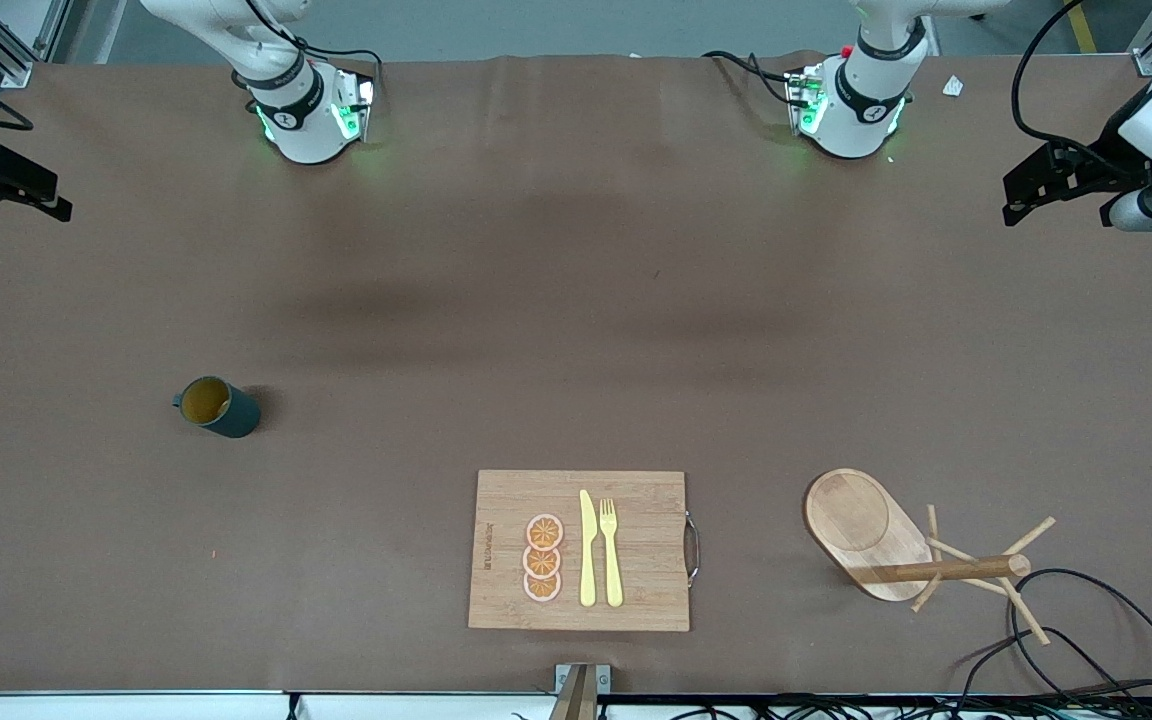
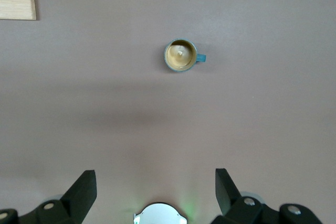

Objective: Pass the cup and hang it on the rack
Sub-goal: 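Move the right gripper down toward the teal mug, then close the right gripper on the teal mug's rim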

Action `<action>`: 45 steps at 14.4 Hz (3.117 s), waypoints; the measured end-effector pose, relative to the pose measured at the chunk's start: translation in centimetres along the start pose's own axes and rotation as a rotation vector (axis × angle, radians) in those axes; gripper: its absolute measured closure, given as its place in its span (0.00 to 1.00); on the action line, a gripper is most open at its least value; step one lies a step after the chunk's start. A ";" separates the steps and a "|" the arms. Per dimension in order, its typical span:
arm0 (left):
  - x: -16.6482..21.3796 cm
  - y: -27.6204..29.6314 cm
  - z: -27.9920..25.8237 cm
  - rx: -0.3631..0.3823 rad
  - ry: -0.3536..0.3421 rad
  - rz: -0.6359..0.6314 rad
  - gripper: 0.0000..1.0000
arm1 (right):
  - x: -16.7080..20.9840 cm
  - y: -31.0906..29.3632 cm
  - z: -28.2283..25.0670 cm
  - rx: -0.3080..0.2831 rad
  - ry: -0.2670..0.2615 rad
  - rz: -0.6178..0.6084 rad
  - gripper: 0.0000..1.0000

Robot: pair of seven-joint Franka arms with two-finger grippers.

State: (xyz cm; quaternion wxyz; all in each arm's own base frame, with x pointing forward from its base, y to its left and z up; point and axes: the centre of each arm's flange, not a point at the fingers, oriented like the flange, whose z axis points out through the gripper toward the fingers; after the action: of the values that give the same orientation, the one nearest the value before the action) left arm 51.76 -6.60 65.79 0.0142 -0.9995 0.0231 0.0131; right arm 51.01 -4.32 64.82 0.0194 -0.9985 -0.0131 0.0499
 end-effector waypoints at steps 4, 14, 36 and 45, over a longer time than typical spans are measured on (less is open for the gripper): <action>0.0 0.0 0.0 0.000 0.000 0.000 0.00 | 0.0 0.0 0.0 0.000 0.000 0.000 0.00; 0.3 0.1 0.0 -0.001 0.000 0.002 0.00 | 0.0 0.0 0.0 0.000 0.000 0.000 0.00; 0.4 0.1 0.1 -0.001 0.000 0.002 0.00 | 9.7 6.0 22.9 0.003 -0.068 -0.178 0.00; 0.5 0.2 0.2 -0.001 -0.002 0.004 0.00 | 12.1 3.4 33.9 -0.015 -0.045 -0.523 0.00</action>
State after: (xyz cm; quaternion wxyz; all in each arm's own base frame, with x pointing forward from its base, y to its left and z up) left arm 52.20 -6.81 65.62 0.0139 -0.9995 0.0249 0.0140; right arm 59.71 -6.06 29.76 0.0238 -0.9599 -0.2716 0.0652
